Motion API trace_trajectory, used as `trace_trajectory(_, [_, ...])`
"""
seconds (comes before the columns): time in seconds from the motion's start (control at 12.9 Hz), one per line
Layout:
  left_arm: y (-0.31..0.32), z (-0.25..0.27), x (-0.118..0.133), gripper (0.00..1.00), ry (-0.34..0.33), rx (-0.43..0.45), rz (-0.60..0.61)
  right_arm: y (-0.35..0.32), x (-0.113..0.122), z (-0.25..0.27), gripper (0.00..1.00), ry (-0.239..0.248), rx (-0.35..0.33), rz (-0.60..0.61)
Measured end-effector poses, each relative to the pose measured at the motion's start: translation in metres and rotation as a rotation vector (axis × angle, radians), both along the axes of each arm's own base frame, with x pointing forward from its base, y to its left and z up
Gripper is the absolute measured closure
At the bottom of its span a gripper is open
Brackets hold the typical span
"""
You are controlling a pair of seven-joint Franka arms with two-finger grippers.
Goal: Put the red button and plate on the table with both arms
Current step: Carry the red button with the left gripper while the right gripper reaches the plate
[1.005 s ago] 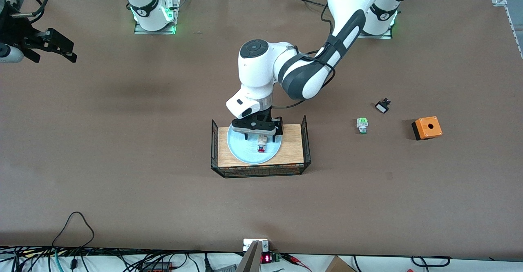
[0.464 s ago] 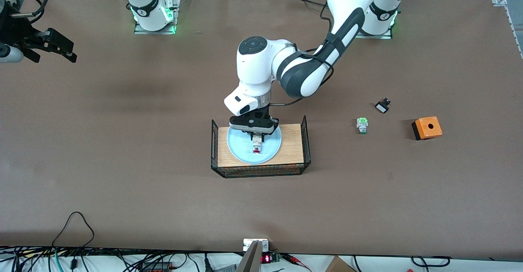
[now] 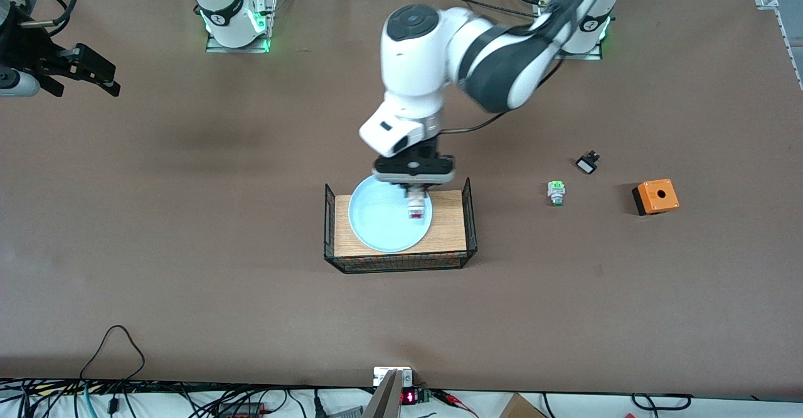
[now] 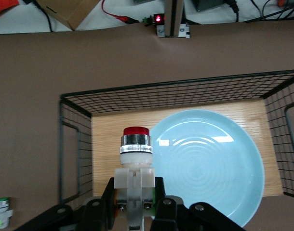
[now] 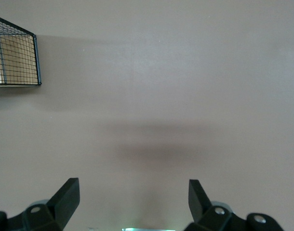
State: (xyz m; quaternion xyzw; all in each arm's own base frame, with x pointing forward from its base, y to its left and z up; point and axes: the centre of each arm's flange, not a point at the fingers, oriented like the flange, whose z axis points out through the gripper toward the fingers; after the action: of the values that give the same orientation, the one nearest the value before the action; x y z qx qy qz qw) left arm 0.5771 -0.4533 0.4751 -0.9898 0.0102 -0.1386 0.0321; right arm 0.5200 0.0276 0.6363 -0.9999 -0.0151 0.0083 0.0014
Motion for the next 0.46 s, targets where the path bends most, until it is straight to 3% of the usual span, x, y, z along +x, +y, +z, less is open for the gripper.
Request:
trace_trajectory(0.23, [0.110,0.008,0.055,0.67,0.117,0.055,-0.052,0.024,-0.001,-0.002,0.00,0.004,-0.001,0.049])
trace_trajectory(0.46, [0.216,-0.030,0.098,0.67,0.211,0.095,-0.053,0.048,-0.001,-0.007,0.00,0.014,-0.001,0.093])
